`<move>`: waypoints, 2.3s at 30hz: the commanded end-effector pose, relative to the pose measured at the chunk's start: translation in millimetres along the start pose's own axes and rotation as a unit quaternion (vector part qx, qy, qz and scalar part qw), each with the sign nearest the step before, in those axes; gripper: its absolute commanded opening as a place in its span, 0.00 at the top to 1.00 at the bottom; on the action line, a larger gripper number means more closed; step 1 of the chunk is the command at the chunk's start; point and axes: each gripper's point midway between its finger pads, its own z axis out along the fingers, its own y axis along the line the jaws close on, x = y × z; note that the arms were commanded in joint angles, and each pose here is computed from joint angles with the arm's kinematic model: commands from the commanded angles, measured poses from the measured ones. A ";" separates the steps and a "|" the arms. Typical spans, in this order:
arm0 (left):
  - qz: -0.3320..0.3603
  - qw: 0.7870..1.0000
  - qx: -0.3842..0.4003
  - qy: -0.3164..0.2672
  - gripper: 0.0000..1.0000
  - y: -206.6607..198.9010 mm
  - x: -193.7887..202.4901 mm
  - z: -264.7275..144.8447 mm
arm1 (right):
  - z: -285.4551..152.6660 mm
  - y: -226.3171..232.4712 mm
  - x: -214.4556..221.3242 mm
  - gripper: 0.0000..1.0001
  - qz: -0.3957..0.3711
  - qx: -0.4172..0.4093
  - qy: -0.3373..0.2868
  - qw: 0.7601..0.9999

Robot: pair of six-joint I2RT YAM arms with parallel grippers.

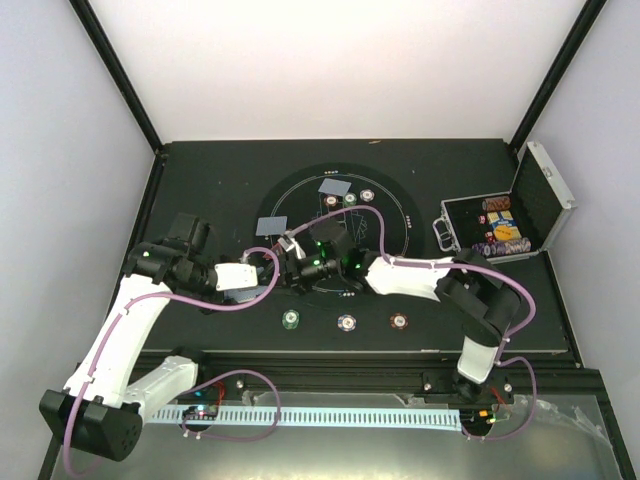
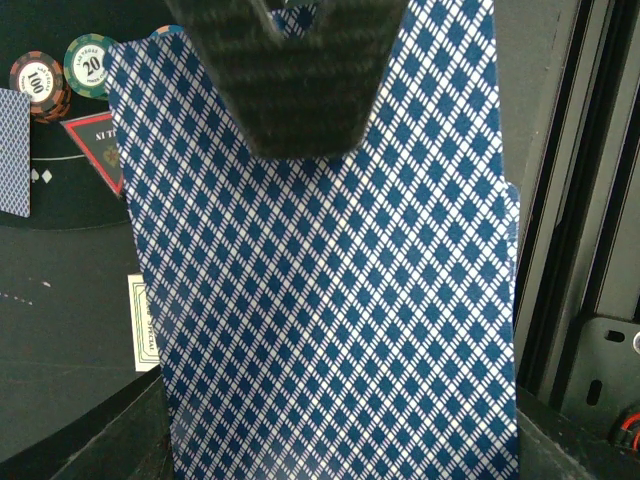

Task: Distribute texas hold em gaming equipment

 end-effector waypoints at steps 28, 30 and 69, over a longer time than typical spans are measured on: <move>-0.003 0.999 -0.013 0.031 0.98 8.3 8.9 1.8 | -44.2 1.9 -22.9 0.99 -0.005 0.017 -0.034 0.999; -0.003 0.999 -0.014 0.030 0.98 8.5 8.4 0.7 | -52.0 -3.1 -30.1 0.99 0.000 0.017 -0.039 0.999; -0.007 1.000 -0.009 0.015 0.98 1.8 3.5 -3.5 | -71.5 -114.8 -239.3 0.70 0.032 0.215 -0.141 0.966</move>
